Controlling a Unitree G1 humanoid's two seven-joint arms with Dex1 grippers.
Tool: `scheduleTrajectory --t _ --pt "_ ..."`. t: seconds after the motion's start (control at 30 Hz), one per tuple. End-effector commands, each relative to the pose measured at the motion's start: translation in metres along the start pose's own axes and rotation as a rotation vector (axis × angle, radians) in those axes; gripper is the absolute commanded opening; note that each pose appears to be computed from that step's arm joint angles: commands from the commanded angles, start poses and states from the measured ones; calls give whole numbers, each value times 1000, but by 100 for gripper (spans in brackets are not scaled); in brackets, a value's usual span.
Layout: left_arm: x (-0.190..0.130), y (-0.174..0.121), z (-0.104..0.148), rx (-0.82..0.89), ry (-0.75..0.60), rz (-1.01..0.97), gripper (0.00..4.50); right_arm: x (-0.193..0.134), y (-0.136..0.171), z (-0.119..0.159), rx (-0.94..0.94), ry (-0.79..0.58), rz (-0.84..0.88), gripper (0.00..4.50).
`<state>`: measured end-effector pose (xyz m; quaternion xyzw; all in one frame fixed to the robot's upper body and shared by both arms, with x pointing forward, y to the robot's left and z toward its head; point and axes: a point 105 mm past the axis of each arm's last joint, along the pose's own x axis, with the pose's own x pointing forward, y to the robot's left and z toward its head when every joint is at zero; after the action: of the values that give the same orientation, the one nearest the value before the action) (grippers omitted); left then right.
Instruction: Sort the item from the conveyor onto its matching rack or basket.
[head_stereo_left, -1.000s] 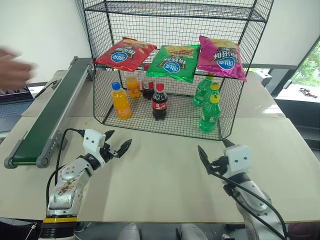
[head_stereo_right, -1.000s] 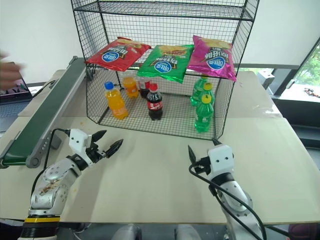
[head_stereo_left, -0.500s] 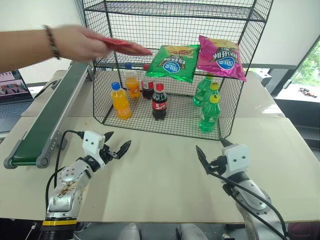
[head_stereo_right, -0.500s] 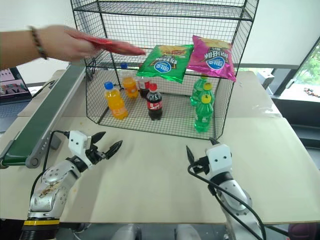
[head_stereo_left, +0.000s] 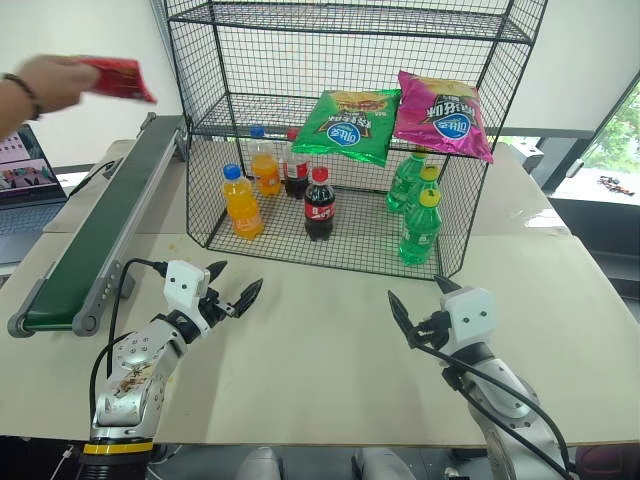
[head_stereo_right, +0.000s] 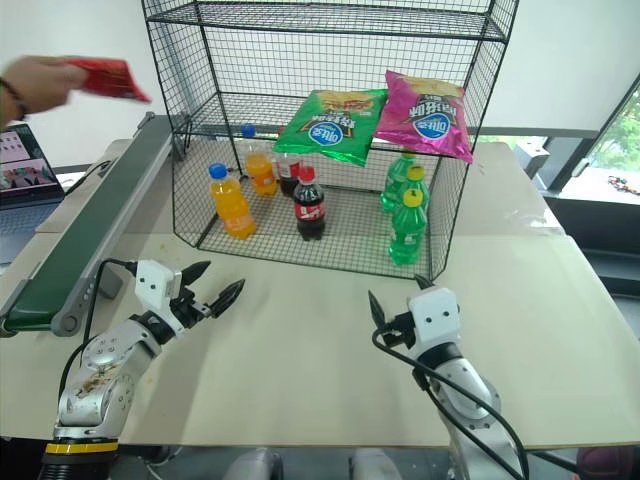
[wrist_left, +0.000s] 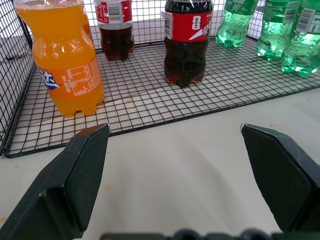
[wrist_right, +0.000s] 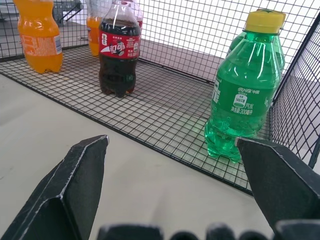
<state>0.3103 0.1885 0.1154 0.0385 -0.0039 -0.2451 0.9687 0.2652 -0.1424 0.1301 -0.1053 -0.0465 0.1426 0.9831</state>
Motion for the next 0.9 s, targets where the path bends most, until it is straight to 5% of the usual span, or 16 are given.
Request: scheduleTrajectory --t 0.03,0.4,0.8,0.9 --pt "-1 -1 12 27 -37 3 446 0 0 13 5 -50 5 450" --pt "-11 10 21 35 -51 -34 446 1 3 22 3 -65 72 450" --pt "-79 38 66 -37 -139 202 446 33 32 89 12 -241 585 450" --pt "-111 48 72 -198 -208 364 446 37 47 110 40 -301 757 450"
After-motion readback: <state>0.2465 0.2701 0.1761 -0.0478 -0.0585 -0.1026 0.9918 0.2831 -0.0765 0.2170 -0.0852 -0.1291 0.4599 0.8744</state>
